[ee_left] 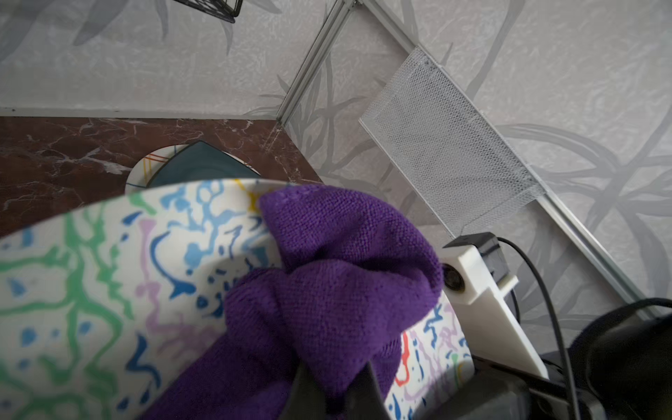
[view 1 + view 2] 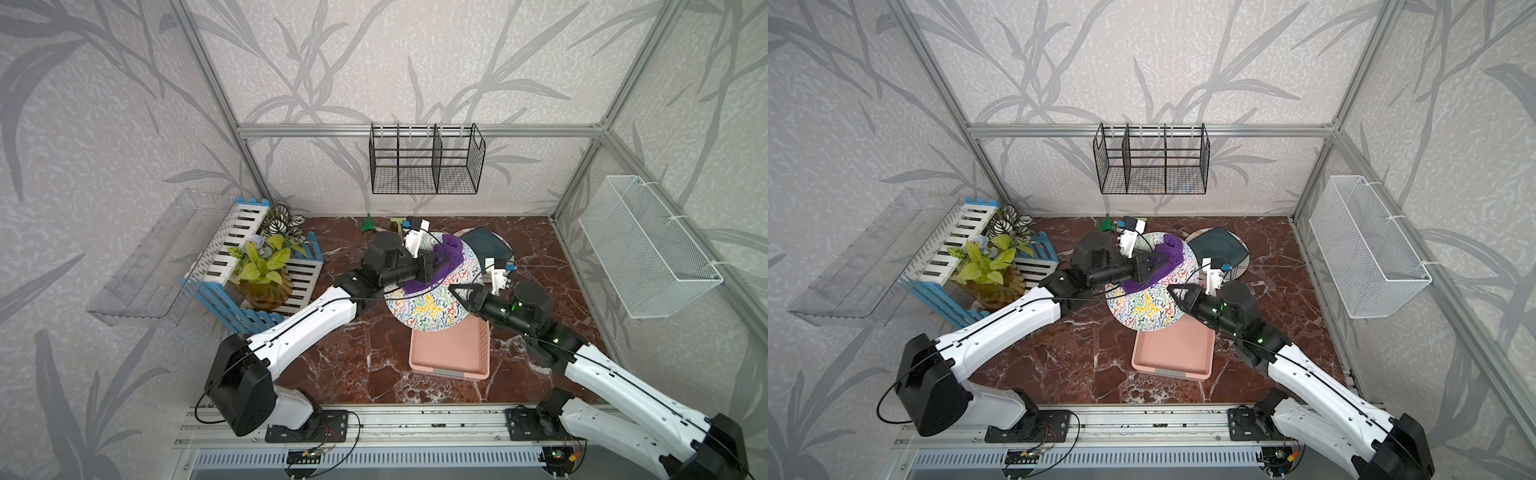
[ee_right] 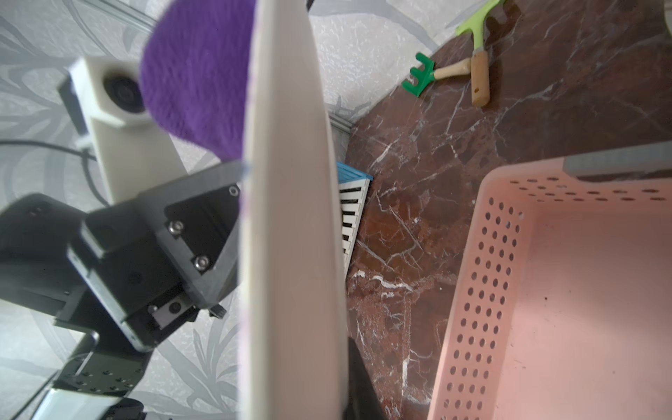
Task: Wipe the wet plate dry
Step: Wipe the plate with towel.
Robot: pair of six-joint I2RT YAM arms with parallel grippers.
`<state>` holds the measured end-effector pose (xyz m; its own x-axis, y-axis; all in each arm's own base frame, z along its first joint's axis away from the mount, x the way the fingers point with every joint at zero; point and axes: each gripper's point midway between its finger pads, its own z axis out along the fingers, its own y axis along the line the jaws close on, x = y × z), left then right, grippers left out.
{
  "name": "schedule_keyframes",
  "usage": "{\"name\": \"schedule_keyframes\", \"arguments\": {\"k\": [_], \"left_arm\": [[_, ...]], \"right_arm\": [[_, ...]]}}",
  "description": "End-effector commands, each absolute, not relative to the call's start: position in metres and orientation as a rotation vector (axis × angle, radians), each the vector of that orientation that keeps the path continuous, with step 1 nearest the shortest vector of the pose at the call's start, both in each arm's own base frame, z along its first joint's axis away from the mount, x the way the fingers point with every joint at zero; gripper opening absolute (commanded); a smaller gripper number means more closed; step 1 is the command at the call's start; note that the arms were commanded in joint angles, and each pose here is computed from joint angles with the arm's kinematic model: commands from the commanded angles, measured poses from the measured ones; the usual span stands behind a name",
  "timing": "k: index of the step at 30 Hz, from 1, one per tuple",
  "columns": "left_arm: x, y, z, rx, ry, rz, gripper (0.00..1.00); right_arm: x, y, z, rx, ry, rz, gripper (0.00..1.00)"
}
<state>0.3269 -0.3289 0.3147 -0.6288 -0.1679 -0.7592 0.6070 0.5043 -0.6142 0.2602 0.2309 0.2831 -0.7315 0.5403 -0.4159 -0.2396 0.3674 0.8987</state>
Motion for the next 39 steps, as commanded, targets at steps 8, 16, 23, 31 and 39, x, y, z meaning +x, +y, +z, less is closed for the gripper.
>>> {"name": "schedule_keyframes", "arguments": {"k": [8,16,23,31,39], "left_arm": [[0.354,-0.245,0.427,0.028,1.530,-1.759,0.00],[0.321,-0.241,0.495,0.053,1.260,-2.143,0.00],[0.275,-0.235,0.535,0.119,0.987,-2.415,0.00],[0.245,-0.256,0.547,0.141,0.898,-2.512,0.00],[0.282,-0.220,0.587,0.120,0.808,-2.432,0.00]], "right_arm": [[0.233,0.170,0.464,0.090,1.269,1.654,0.00],[0.239,0.195,0.470,0.047,1.223,1.749,0.00],[0.260,0.225,0.473,0.045,1.177,1.848,0.00],[0.315,0.210,0.506,0.148,1.080,1.820,0.00],[0.276,0.234,0.467,0.096,1.182,1.816,0.00]]}}
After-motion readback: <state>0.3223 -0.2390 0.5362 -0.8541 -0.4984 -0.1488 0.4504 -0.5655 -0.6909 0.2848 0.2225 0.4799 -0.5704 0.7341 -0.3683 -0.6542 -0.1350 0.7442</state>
